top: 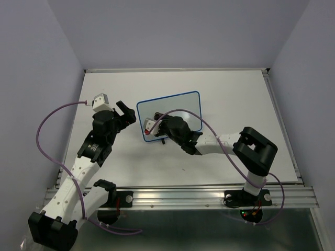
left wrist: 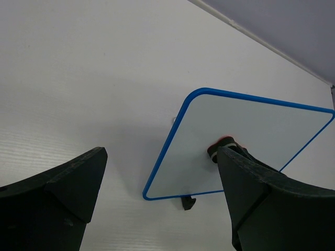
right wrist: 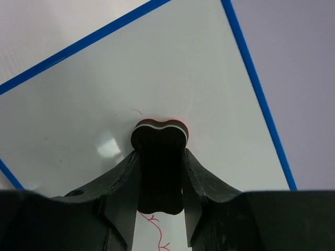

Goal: Erase the whiteboard

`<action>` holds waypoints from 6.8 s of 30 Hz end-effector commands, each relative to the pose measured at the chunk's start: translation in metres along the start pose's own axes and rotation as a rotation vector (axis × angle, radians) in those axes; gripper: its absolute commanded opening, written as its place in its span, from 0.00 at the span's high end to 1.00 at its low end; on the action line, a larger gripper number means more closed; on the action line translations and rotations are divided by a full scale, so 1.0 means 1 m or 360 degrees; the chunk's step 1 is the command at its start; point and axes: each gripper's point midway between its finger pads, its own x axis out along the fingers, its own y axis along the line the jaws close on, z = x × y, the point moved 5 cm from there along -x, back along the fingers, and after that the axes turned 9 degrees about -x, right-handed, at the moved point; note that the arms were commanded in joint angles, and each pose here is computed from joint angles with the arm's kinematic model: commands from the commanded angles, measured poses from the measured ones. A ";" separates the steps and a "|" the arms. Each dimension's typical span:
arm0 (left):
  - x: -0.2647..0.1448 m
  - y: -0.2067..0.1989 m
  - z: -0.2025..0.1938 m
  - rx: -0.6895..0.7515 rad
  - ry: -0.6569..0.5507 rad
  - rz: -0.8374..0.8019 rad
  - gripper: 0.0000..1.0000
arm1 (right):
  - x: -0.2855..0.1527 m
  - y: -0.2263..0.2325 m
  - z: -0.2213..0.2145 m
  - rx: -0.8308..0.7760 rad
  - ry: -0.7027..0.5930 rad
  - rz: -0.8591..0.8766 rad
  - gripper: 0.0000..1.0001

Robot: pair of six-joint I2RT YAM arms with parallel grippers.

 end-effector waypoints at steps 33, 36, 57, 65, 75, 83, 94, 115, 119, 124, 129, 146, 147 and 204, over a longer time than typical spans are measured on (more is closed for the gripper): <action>0.001 -0.006 0.005 0.0004 -0.0034 -0.0013 0.01 | 0.001 0.059 -0.010 -0.0202 -0.0076 0.0666 0.97; 0.001 -0.006 0.006 0.0004 -0.0037 -0.0010 0.01 | -0.001 0.054 -0.008 -0.0210 -0.0075 0.0655 0.97; -0.001 -0.006 0.007 -0.0004 -0.0042 -0.0021 0.01 | 0.004 -0.030 -0.008 0.0125 0.0027 -0.0175 0.99; -0.001 -0.006 0.005 -0.0008 -0.0035 -0.0028 0.01 | 0.006 -0.046 -0.013 0.0155 0.0126 -0.0358 0.99; -0.001 -0.006 0.004 -0.0008 -0.0030 -0.0034 0.01 | 0.009 -0.021 -0.006 0.0141 0.0004 -0.0091 0.97; 0.002 -0.006 0.003 -0.0002 -0.0020 -0.0024 0.01 | 0.007 0.014 -0.009 -0.0058 -0.0011 0.0272 0.97; 0.002 -0.006 0.005 -0.0003 -0.0030 -0.0017 0.01 | 0.001 0.040 -0.018 -0.0195 0.0049 0.0617 0.98; 0.015 -0.022 0.015 -0.0055 -0.0100 -0.0090 0.01 | -0.006 -0.069 0.028 0.0967 0.0031 -0.0160 0.99; 0.020 -0.030 0.024 -0.0067 -0.0148 -0.0095 0.01 | -0.007 -0.063 0.031 0.1398 0.0106 -0.0189 0.99; 0.027 -0.031 0.027 -0.0093 -0.0167 -0.0056 0.01 | -0.004 -0.056 0.043 0.1770 0.0160 -0.0276 0.99; 0.026 -0.031 0.034 -0.0153 -0.0222 -0.0030 0.01 | 0.008 -0.054 0.044 0.1938 0.0238 -0.0491 0.98; 0.016 -0.021 0.043 -0.0252 -0.0340 0.0047 0.01 | 0.030 -0.021 0.061 0.1889 0.0171 -0.0638 0.99; 0.016 -0.020 0.042 -0.0248 -0.0336 0.0052 0.01 | 0.032 -0.018 0.065 0.1881 0.0140 -0.0649 0.99; 0.010 -0.007 0.037 -0.0204 -0.0353 0.0102 0.01 | -0.011 0.017 -0.038 0.1695 0.0507 -0.1123 0.99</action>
